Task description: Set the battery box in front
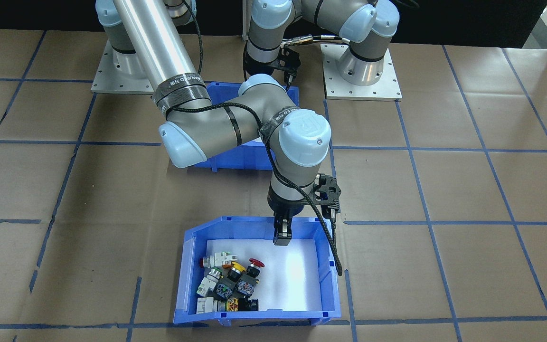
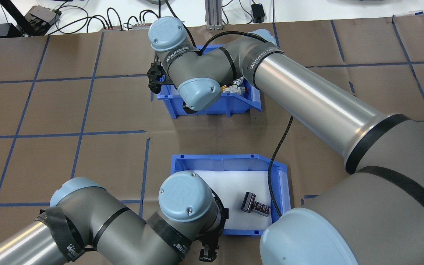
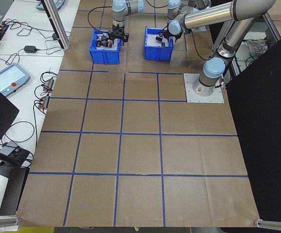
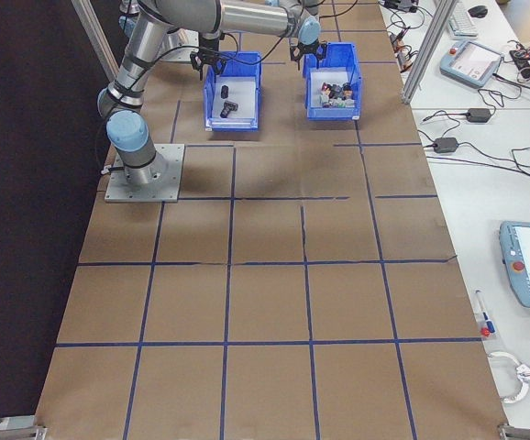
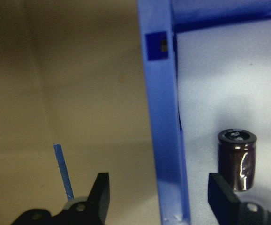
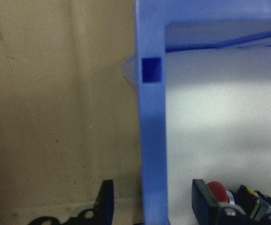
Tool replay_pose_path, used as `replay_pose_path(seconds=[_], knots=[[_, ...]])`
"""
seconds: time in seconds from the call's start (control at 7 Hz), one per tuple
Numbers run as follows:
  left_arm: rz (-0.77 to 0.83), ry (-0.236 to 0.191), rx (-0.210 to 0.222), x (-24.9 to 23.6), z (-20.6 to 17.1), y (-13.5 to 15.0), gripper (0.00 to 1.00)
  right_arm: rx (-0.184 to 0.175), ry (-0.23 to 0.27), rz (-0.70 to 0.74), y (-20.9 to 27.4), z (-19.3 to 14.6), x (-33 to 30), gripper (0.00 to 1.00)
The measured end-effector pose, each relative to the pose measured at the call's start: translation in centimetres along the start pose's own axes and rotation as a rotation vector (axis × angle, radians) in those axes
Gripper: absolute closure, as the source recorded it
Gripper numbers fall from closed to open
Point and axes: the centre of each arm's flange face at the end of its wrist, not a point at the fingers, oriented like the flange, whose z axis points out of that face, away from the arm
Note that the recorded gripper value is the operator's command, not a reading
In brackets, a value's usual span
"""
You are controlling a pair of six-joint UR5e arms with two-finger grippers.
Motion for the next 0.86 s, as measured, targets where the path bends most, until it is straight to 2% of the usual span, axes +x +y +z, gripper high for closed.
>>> replay_pose_path(seconds=[0.14,0.29,0.57,0.86], knots=[[0.004,0.018,-0.007,0.1,-0.2,0.1,0.98,-0.008,0.008,-0.006,0.1,-0.2,0.0,0.97],[0.008,0.033,-0.012,0.1,-0.6,0.1,1.0,-0.022,0.021,-0.011,0.2,-0.5,0.1,0.99],[0.013,0.061,-0.021,0.3,-1.6,0.0,1.0,-0.032,0.053,-0.012,0.6,-2.1,0.5,1.0],[0.01,0.096,-0.027,1.1,-3.3,-1.4,1.0,-0.046,0.1,-0.017,3.2,-6.5,1.0,1.0]])
